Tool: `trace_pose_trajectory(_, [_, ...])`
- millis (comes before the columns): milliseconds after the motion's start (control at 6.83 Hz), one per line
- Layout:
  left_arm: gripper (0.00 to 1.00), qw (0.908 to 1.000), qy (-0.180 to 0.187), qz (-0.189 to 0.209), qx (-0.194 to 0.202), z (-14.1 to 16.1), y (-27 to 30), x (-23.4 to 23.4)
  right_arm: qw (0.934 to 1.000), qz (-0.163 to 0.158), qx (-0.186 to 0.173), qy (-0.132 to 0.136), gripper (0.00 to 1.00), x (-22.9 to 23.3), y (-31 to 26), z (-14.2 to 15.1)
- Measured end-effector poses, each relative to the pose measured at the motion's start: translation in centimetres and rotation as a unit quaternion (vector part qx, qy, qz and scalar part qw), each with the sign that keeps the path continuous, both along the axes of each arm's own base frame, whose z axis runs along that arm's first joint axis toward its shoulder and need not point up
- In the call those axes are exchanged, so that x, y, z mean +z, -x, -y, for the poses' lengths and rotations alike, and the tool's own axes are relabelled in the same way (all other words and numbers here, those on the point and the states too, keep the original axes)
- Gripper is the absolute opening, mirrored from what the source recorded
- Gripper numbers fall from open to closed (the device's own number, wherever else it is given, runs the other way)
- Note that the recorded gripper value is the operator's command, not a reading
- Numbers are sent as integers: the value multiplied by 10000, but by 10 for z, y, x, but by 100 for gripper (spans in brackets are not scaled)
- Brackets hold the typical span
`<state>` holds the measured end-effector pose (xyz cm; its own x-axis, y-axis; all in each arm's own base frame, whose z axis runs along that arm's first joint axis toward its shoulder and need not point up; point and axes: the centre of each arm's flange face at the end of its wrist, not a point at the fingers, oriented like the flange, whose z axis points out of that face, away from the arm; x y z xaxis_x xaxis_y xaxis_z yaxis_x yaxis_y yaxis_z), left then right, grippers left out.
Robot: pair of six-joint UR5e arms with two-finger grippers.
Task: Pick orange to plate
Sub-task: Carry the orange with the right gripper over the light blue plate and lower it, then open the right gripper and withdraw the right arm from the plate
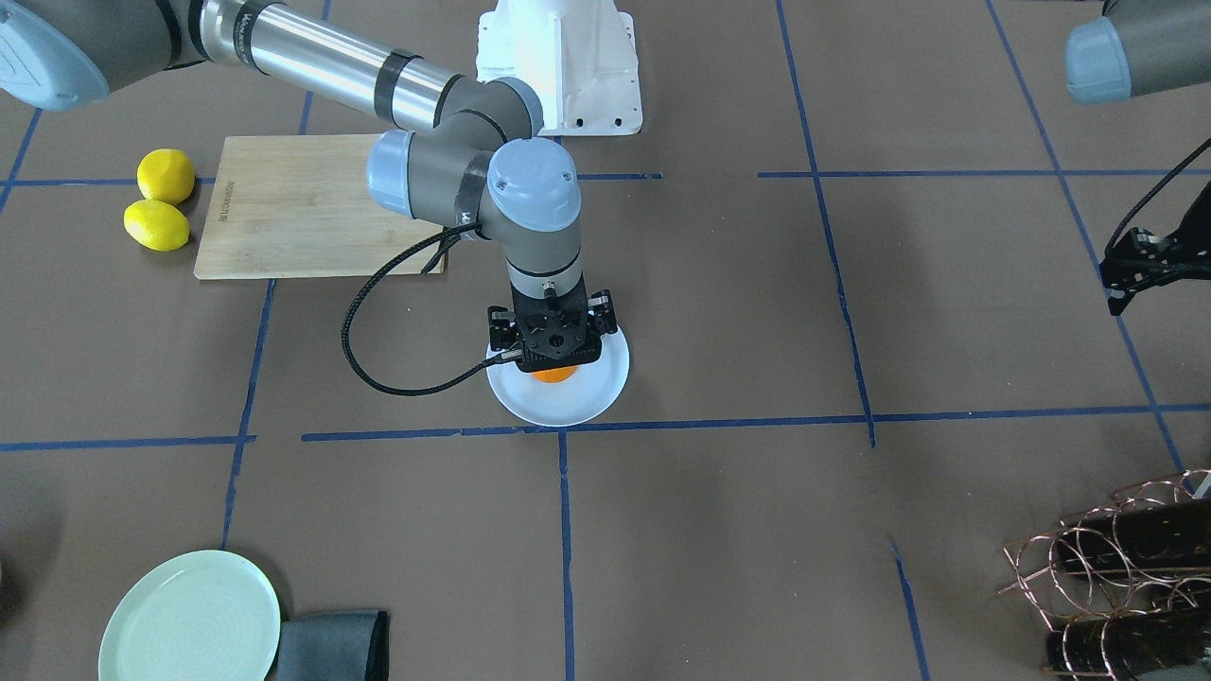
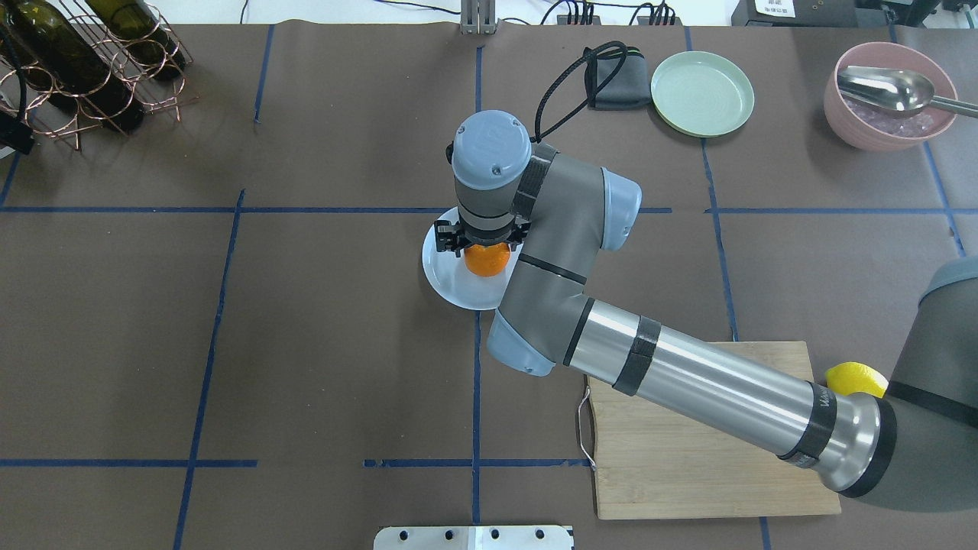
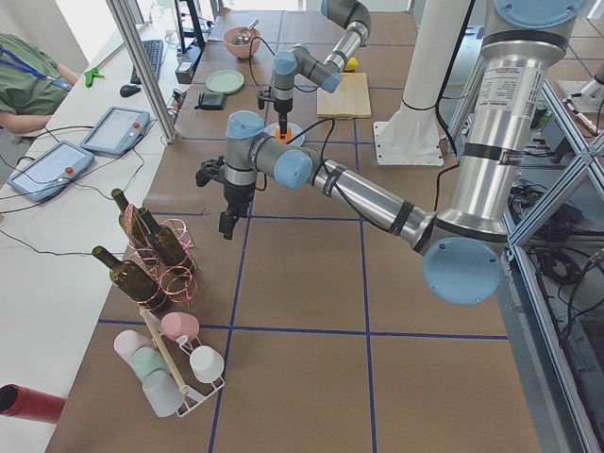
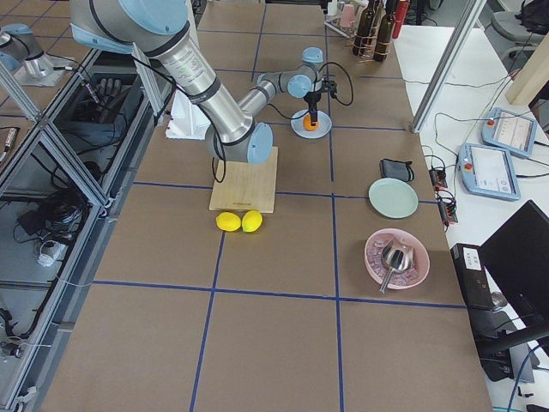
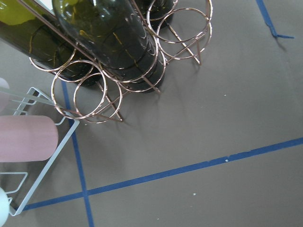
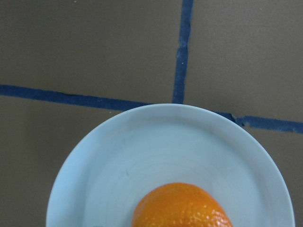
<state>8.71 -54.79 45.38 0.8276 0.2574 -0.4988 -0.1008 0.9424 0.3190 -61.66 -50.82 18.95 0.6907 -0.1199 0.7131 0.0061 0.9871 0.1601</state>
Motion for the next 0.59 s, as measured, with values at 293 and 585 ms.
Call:
trace_pose_trajectory(293, [100,9998,0,165,108,-3,30,17,10000,-26,53,53,100,-19,-38,8])
trace_pose_trajectory(585, [100,9990,123,331,278,-3,77,37,9996,-257,-102,35,100,-13,-125,14])
